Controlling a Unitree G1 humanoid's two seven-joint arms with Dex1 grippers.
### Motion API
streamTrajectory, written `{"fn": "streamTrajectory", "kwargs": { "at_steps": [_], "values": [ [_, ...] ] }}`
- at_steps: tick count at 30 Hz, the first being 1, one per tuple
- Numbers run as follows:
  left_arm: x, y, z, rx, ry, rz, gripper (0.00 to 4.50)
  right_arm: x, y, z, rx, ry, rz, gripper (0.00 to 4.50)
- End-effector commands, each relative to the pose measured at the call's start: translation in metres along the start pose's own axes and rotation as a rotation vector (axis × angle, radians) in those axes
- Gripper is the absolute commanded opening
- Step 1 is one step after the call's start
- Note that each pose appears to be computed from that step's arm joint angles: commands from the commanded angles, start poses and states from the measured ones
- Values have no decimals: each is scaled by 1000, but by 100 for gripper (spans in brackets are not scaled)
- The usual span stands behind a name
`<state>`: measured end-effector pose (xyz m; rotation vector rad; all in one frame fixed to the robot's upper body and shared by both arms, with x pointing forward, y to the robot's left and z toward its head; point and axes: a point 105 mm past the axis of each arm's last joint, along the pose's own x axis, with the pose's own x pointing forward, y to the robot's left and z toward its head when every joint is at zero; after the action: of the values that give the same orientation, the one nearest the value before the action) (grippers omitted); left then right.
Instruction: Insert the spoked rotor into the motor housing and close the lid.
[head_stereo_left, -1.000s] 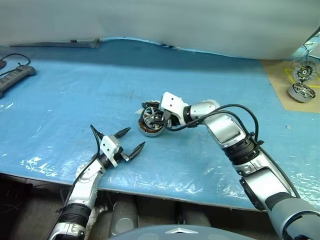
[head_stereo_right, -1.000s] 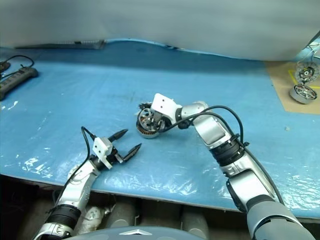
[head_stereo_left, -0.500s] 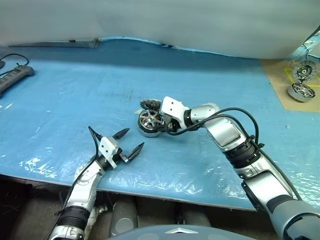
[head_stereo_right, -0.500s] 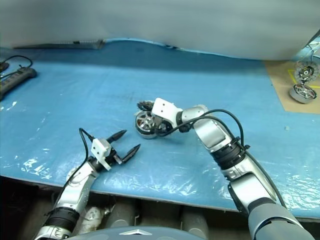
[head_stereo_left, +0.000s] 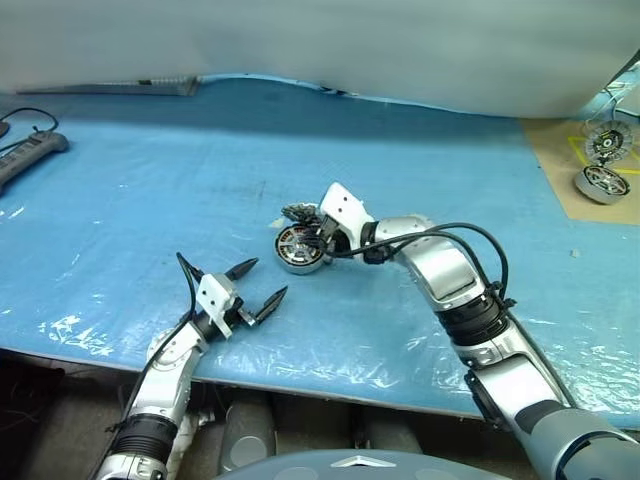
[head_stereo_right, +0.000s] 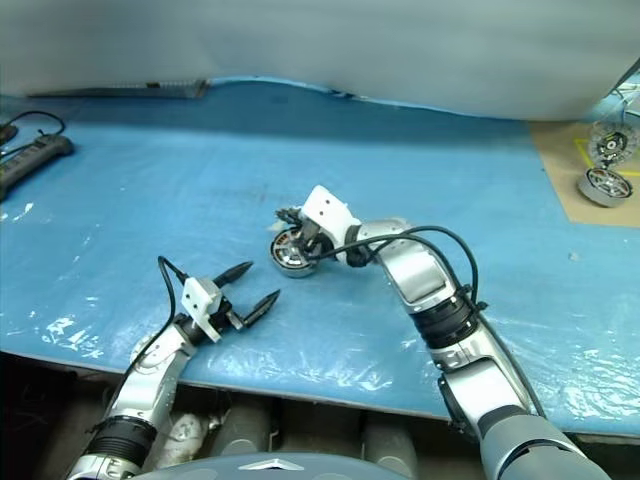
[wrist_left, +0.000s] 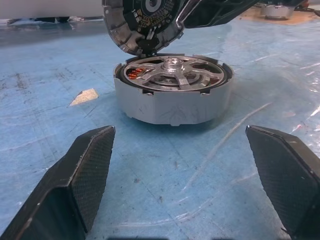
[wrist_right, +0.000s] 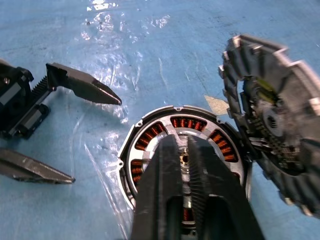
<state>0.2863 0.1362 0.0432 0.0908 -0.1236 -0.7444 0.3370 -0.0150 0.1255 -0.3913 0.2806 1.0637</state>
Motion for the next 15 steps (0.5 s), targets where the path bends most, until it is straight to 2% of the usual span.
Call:
{"fn": "streamTrajectory", "kwargs": {
  "at_steps": [1, 5, 11, 15],
  "values": [
    [-6, 4, -5, 1, 18, 10, 450, 2, 1, 3, 22, -51, -26, 2],
    [-6, 5, -6, 2, 20, 6, 450, 12, 2, -6, 78, -64, -48, 2],
    [-6, 6, -7, 0, 22, 3, 450, 22, 1, -38, 142, -8, -97, 2],
    [-6, 6, -8, -2, 21, -1, 450, 20, 4, -36, 178, -29, -82, 2]
  ]
}}
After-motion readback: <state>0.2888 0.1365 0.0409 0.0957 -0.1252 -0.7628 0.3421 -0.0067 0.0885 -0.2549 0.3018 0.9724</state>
